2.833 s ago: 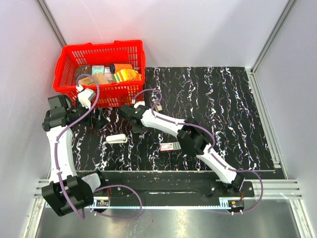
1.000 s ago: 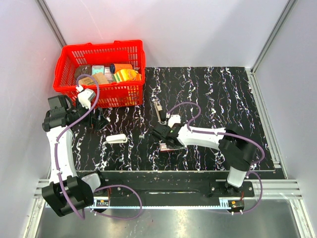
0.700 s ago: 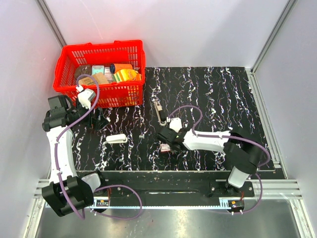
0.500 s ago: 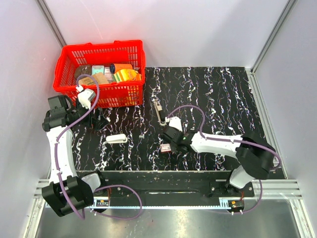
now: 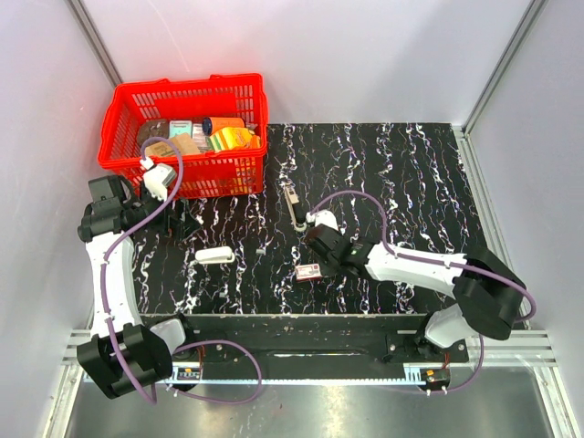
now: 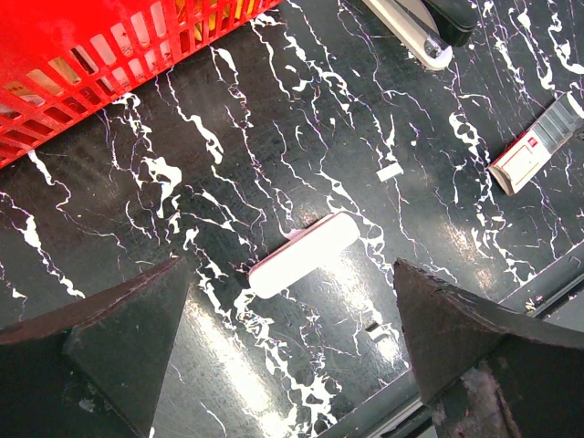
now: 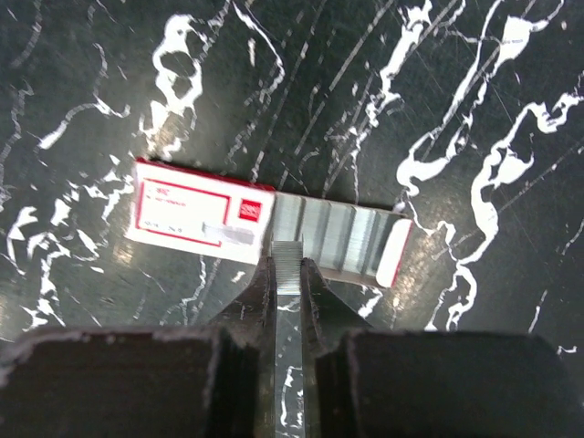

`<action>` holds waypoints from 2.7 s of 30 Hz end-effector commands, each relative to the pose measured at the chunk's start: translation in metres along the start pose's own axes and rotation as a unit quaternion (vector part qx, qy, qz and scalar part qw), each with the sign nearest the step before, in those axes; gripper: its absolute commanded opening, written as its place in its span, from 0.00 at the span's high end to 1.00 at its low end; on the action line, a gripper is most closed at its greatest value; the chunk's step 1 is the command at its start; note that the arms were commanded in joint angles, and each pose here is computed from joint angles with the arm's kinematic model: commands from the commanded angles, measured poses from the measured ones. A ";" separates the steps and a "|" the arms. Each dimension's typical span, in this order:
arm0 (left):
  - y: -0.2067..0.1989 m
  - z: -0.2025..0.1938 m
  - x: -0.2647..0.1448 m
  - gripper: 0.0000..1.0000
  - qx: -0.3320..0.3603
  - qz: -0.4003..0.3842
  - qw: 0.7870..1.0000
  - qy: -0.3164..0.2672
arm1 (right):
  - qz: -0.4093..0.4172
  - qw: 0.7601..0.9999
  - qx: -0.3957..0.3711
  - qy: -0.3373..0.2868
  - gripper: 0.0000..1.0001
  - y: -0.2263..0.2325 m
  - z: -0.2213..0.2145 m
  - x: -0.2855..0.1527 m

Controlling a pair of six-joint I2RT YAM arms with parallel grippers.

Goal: Unload the staples from the stapler

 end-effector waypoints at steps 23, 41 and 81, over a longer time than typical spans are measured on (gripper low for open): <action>-0.004 0.006 0.001 0.01 0.005 -0.016 1.000 -0.014 | 0.054 0.998 -0.026 0.020 0.97 -0.007 -0.003 0.012; -0.006 0.003 0.004 0.01 0.001 -0.024 1.000 -0.014 | 0.072 0.997 -0.028 0.023 0.96 -0.002 0.000 0.017; -0.010 0.001 0.001 0.01 0.012 -0.024 1.000 -0.012 | 0.087 0.996 -0.010 -0.020 0.61 0.008 0.029 -0.007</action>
Point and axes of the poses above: each gripper's point midway between its finger pads, its own x axis out along the fingers, its own y axis along the line the jaws close on, z = x × y, the point moved 4 cm from there along -x, back along the fingers, and after that the axes turned 12 degrees about x, right-handed, at the moved point
